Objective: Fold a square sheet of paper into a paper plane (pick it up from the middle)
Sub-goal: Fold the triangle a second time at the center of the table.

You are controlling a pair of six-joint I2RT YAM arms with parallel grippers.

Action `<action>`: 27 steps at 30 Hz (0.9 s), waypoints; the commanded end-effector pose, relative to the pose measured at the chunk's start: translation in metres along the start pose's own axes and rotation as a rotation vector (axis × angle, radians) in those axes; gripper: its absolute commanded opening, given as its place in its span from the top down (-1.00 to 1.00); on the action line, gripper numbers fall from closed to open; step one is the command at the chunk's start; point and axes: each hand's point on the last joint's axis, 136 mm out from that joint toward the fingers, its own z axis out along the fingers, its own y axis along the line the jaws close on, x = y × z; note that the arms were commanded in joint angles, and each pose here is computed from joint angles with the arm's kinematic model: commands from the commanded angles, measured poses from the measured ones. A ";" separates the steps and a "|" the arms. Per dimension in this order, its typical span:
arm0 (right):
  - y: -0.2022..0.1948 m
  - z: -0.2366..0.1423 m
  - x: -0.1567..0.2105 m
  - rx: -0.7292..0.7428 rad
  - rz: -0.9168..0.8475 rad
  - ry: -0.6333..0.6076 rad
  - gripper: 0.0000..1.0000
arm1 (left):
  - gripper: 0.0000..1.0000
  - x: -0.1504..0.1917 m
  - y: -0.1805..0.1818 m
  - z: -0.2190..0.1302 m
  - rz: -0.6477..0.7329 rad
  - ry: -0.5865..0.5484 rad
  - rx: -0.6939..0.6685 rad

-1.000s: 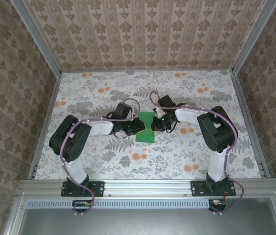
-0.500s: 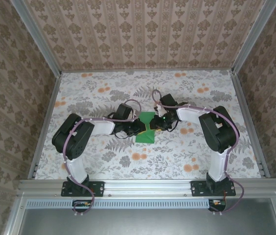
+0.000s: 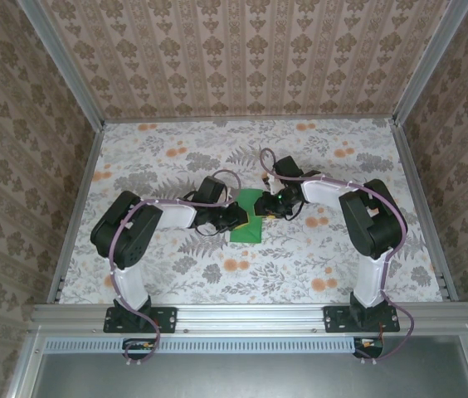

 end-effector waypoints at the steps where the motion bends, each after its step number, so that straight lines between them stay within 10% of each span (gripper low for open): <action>1: -0.001 -0.009 -0.007 0.035 -0.016 -0.025 0.25 | 0.73 -0.003 -0.005 0.003 -0.001 0.002 0.007; 8: 0.001 -0.006 -0.004 0.018 -0.016 -0.010 0.20 | 0.72 -0.003 -0.007 0.001 0.002 -0.004 0.011; 19: 0.013 -0.002 -0.003 -0.064 -0.028 0.009 0.79 | 0.72 -0.005 -0.012 -0.001 0.013 -0.011 0.022; 27: 0.002 0.003 -0.006 -0.008 -0.040 0.004 0.85 | 0.72 -0.005 -0.019 -0.002 0.028 -0.010 0.043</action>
